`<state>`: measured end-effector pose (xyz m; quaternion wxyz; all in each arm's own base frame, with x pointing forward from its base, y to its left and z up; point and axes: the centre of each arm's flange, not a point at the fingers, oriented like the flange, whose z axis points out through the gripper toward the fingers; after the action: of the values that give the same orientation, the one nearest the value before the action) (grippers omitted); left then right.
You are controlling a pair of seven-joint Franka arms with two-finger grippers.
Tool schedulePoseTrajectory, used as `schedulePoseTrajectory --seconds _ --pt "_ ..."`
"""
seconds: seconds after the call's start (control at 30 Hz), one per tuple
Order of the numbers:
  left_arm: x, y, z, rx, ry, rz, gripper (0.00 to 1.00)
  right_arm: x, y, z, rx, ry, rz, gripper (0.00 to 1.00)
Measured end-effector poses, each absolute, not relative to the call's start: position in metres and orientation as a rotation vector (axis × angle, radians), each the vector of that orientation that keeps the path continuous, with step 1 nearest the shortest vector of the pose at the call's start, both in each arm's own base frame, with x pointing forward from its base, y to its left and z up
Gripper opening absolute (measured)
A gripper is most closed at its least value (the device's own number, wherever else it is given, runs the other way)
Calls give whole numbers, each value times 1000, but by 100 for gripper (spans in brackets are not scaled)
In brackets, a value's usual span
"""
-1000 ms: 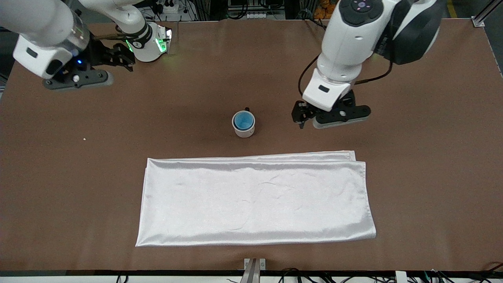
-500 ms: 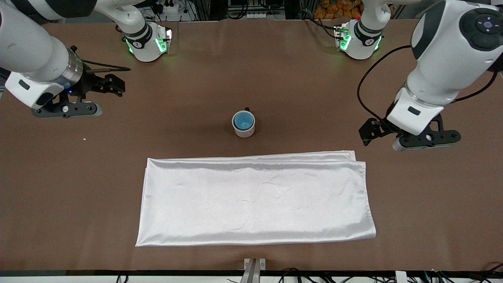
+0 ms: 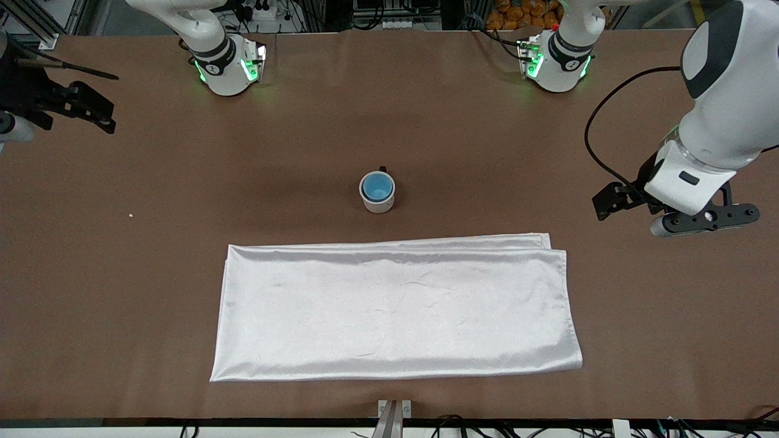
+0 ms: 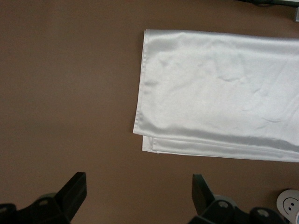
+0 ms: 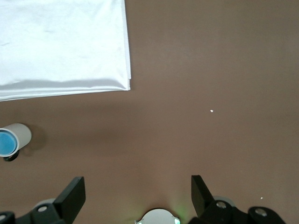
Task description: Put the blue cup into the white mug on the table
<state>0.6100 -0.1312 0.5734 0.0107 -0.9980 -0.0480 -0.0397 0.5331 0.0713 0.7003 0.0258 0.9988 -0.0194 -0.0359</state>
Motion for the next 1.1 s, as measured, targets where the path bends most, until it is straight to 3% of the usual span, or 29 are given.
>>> schedulePoseTrajectory --seconds 0.27,0.67,1.1 --pt "609 -110 593 -3107 -79 -160 100 535 68 695 3182 -32 -96 100" --pt "593 -64 605 -3137 -133 -105 100 555 67 628 3151 -16 -146 100" --pt "573 -54 601 -3137 -120 -119 100 556 33 623 3148 -58 -165 100"
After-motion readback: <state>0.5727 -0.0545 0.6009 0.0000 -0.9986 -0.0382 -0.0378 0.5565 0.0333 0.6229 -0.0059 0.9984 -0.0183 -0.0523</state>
